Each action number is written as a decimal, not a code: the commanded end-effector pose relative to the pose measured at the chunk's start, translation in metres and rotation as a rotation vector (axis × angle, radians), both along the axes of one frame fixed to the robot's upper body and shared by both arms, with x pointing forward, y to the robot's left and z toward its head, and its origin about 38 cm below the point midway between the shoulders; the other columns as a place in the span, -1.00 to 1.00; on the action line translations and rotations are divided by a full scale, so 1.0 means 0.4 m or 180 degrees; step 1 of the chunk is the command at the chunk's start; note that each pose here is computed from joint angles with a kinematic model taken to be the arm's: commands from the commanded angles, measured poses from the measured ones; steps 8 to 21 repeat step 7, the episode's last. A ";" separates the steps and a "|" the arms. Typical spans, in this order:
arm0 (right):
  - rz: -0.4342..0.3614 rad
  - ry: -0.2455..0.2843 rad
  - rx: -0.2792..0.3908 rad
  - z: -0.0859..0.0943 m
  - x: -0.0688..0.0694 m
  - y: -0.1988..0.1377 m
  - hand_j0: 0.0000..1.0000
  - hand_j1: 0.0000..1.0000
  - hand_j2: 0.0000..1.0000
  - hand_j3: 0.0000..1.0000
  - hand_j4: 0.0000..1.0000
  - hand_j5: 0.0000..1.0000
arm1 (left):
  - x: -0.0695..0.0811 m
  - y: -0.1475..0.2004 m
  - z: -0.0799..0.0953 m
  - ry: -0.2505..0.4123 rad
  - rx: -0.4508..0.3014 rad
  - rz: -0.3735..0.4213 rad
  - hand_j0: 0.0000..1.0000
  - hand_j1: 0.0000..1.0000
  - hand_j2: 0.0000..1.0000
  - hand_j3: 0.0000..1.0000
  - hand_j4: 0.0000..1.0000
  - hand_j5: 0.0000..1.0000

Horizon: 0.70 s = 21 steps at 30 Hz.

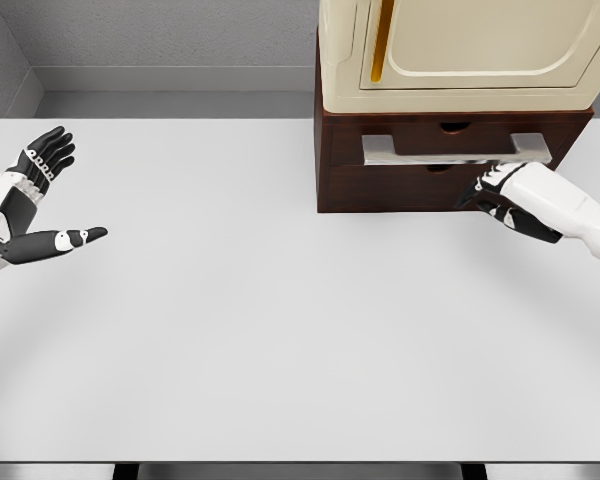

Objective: Put the switch into the drawer with left arm, and close the drawer with right arm

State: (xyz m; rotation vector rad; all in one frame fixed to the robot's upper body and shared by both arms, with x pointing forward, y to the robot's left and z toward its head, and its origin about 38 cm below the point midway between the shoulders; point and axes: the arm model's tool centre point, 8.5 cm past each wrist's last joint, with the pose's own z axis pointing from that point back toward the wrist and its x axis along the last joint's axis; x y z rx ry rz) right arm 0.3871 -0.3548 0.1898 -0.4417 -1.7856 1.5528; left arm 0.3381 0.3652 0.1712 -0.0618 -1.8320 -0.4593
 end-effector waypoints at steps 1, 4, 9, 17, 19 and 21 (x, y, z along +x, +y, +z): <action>-0.0006 0.0006 0.0006 0.003 -0.002 -0.004 0.01 0.01 0.01 0.01 0.01 0.01 | 0.000 0.000 0.000 -0.0004 -0.0022 -0.0003 1.00 1.00 1.00 1.00 1.00 1.00; 0.0013 0.0045 -0.0260 0.032 -0.042 -0.052 0.02 0.02 0.02 0.02 0.02 0.02 | 0.000 0.000 0.000 -0.0004 -0.0022 -0.0003 1.00 1.00 1.00 1.00 1.00 1.00; 0.0025 0.0123 -0.0397 0.033 -0.070 -0.075 0.02 0.02 0.02 0.02 0.02 0.02 | 0.000 0.000 0.000 -0.0004 -0.0022 -0.0003 1.00 1.00 1.00 1.00 1.00 1.00; 0.0025 0.0123 -0.0397 0.033 -0.070 -0.075 0.02 0.02 0.02 0.02 0.02 0.02 | 0.000 0.000 0.000 -0.0004 -0.0022 -0.0003 1.00 1.00 1.00 1.00 1.00 1.00; 0.0025 0.0123 -0.0397 0.033 -0.070 -0.075 0.02 0.02 0.02 0.02 0.02 0.02 | 0.000 0.000 0.000 -0.0004 -0.0022 -0.0003 1.00 1.00 1.00 1.00 1.00 1.00; 0.0025 0.0123 -0.0397 0.033 -0.070 -0.075 0.02 0.02 0.02 0.02 0.02 0.02 | 0.000 0.000 0.000 -0.0004 -0.0022 -0.0003 1.00 1.00 1.00 1.00 1.00 1.00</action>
